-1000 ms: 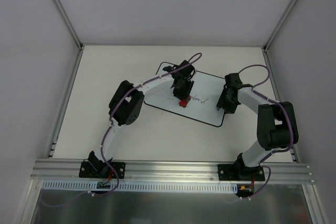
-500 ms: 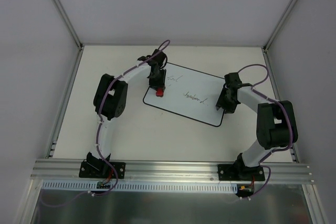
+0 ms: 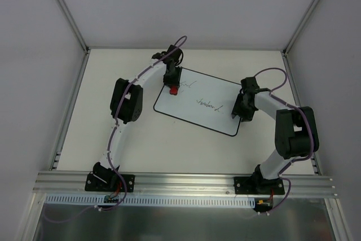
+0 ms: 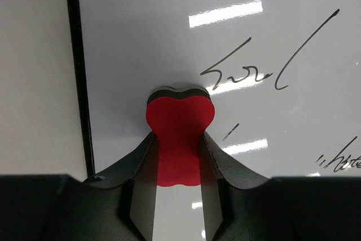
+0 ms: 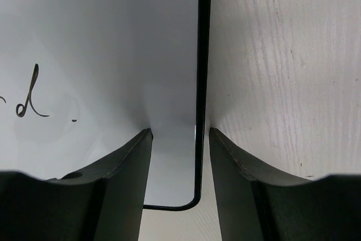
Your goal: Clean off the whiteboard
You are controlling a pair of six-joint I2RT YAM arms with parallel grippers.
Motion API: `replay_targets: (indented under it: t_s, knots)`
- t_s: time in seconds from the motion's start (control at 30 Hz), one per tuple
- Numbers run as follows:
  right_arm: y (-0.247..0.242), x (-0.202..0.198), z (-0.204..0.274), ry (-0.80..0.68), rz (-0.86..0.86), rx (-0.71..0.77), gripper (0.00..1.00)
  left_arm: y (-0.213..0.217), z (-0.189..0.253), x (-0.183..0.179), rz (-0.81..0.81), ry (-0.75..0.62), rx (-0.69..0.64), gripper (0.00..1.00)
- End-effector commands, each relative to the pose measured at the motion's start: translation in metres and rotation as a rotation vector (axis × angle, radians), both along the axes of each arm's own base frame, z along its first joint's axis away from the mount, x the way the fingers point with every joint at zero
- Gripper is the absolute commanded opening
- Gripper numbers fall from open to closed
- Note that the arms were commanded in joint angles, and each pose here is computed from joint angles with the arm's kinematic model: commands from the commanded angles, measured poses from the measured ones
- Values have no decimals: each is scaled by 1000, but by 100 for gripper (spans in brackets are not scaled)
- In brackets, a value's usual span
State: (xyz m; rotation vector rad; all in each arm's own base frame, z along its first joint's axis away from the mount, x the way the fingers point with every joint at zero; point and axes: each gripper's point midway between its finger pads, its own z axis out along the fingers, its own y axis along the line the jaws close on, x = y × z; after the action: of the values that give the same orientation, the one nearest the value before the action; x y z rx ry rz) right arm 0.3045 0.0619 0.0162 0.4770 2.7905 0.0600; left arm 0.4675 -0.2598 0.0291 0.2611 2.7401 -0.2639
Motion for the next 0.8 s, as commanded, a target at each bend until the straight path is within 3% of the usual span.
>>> replay_targets:
  t_s: [0.0,0.3,0.47,0.57,0.77]
  knots:
    - [3,-7,-11,53,24,3,50,-25,-30,-18,-115,40,39,0]
    - [2,-7,-10,58,37,-3,50,-64,-46,-62,-307,51,106,0]
    - [1,-6,-10,56,46,-10,50,-53,-43,-64,-271,45,143,0]
    - [1,-5,-10,56,49,-11,51,-46,-30,-53,-224,17,140,8]
    - [2,-2,-8,48,60,-14,51,-45,0,-45,-173,-35,111,40]
